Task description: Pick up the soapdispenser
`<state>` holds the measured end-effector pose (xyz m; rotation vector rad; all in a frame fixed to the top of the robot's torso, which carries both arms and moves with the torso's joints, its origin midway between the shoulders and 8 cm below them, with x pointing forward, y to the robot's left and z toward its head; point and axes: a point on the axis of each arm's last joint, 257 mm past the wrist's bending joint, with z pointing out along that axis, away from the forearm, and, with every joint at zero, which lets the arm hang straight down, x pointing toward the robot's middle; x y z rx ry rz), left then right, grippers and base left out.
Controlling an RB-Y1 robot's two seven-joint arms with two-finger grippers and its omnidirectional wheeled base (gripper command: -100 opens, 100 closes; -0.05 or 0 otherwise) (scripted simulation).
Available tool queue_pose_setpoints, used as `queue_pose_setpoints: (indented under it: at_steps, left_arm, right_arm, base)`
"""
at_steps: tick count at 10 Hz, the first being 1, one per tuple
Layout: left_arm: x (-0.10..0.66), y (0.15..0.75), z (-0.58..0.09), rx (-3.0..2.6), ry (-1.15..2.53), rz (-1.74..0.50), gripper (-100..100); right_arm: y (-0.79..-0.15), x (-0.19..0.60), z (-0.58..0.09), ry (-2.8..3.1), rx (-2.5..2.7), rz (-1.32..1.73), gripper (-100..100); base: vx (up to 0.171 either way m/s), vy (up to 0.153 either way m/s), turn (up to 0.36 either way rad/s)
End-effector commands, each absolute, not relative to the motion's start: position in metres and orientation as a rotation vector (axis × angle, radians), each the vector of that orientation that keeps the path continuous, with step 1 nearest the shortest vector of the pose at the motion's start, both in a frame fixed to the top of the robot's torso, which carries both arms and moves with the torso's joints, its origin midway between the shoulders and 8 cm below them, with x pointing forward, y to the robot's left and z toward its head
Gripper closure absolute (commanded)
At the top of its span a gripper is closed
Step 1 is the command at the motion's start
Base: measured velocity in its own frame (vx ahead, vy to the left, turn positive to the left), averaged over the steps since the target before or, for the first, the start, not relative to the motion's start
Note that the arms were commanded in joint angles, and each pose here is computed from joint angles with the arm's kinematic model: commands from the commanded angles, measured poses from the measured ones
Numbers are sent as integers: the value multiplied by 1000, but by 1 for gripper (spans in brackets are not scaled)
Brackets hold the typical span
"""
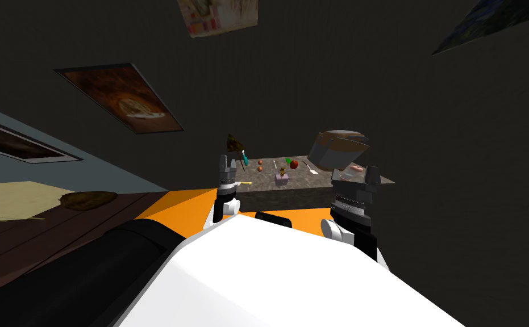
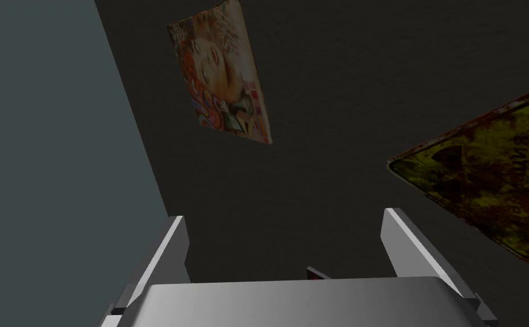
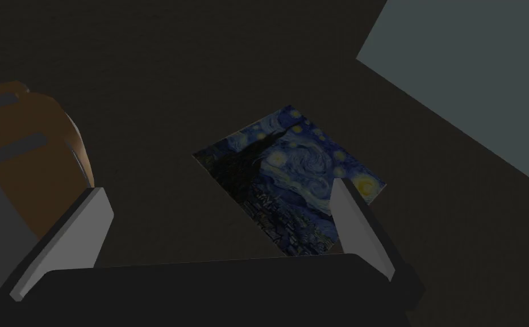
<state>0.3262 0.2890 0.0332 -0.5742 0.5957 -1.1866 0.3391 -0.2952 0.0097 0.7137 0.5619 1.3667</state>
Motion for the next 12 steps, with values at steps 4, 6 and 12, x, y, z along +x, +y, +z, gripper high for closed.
queue_pose_setpoints:
  at_steps: [4, 6, 12]
  left_arm:
    - [326, 289, 33, -574, 596, -1187, 0]
    - [326, 289, 33, -574, 596, -1187, 0]
    - [326, 289, 33, -574, 596, -1187, 0]
  right_arm:
    - [-275, 349, -14, 737, 625, 1334, -100]
    - [-268, 352, -24, 807, 583, 1319, -100]
    - [-248, 357, -62, 1018, 446, 1256, -100]
  base:
    - [3, -42, 80]
    - [2, -55, 101]
    - [-8, -37, 101]
